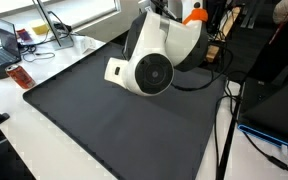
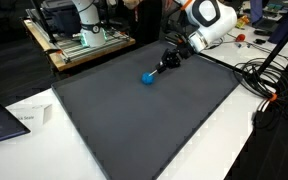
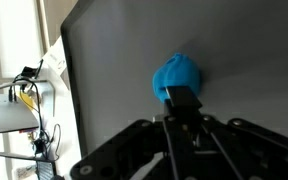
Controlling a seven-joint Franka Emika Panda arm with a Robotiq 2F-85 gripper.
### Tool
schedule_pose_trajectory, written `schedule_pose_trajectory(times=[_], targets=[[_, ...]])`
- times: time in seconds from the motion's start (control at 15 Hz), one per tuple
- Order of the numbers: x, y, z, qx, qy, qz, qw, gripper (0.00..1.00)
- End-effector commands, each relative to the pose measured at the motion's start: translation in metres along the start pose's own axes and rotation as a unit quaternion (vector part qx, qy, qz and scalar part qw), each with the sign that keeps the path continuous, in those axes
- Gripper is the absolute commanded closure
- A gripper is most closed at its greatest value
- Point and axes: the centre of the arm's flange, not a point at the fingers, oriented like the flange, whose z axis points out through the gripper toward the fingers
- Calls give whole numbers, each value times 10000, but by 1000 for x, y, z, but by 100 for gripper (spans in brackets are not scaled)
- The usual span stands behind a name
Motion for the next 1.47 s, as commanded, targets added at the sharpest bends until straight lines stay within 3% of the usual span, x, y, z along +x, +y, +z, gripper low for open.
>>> schedule_pose_trajectory(times=[0.0, 0.87, 0.93, 1.0, 1.07, 1.2, 1.27, 1.33, 1.4], targets=[[-21, 0, -18, -46, -78, -7, 10000, 97], [-64, -19, -77, -123, 285, -267, 9992, 97], [-70, -17, -82, 112, 246, -807, 9964, 97], [-65, -20, -81, -226, 350, -250, 9988, 97], [-69, -14, -86, 50, 254, -658, 9975, 97], [-65, -5, -88, 72, 280, -412, 9987, 97], [-67, 6, -92, 514, 191, -1042, 9930, 97], [-61, 10, -90, 457, 172, -813, 9955, 97], [-62, 21, -94, 731, 167, -1229, 9896, 97]])
